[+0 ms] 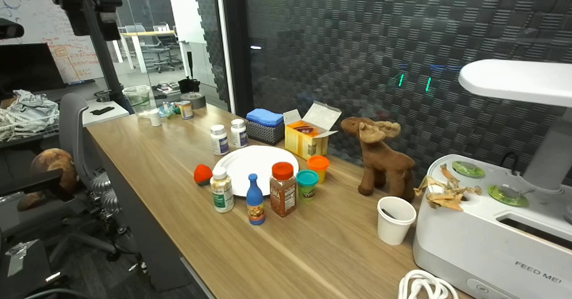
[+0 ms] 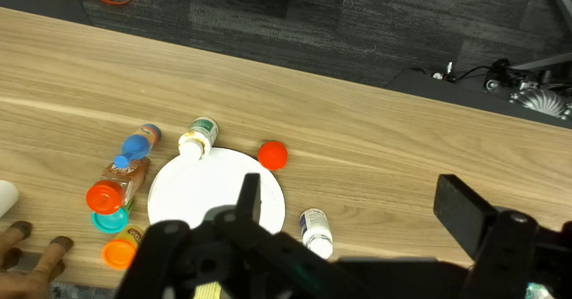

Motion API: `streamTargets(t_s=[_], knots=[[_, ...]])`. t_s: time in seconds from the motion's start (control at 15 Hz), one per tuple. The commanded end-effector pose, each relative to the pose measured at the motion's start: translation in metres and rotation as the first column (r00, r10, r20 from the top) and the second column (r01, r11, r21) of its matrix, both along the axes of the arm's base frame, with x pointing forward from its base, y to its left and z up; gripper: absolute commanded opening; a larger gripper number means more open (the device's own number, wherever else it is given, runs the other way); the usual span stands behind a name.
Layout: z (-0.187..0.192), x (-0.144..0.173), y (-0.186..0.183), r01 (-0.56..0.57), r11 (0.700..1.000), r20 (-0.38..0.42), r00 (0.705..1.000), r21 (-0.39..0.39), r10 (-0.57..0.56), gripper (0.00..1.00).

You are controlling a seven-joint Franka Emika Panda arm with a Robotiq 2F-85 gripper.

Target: Place the bottles and orange plush toy on the white plate

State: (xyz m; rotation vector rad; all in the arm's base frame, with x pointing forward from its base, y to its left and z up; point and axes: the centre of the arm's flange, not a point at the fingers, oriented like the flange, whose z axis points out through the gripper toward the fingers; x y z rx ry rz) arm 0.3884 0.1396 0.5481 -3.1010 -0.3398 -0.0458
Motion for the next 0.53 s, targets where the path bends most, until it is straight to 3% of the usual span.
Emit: streamTargets(t_s=[0.0, 0.13, 0.47], knots=[[0.0, 0.0, 0.0, 0.0, 1.0, 0.0, 1.0, 0.0, 0.0, 1.0], [0.0, 0.0, 0.0, 0.0, 1.0, 0.0, 1.0, 0.0, 0.0, 1.0], [-0.03, 0.057, 0.025, 0.04, 0.997, 0.001, 0.999, -0.06, -0.04, 1.0]])
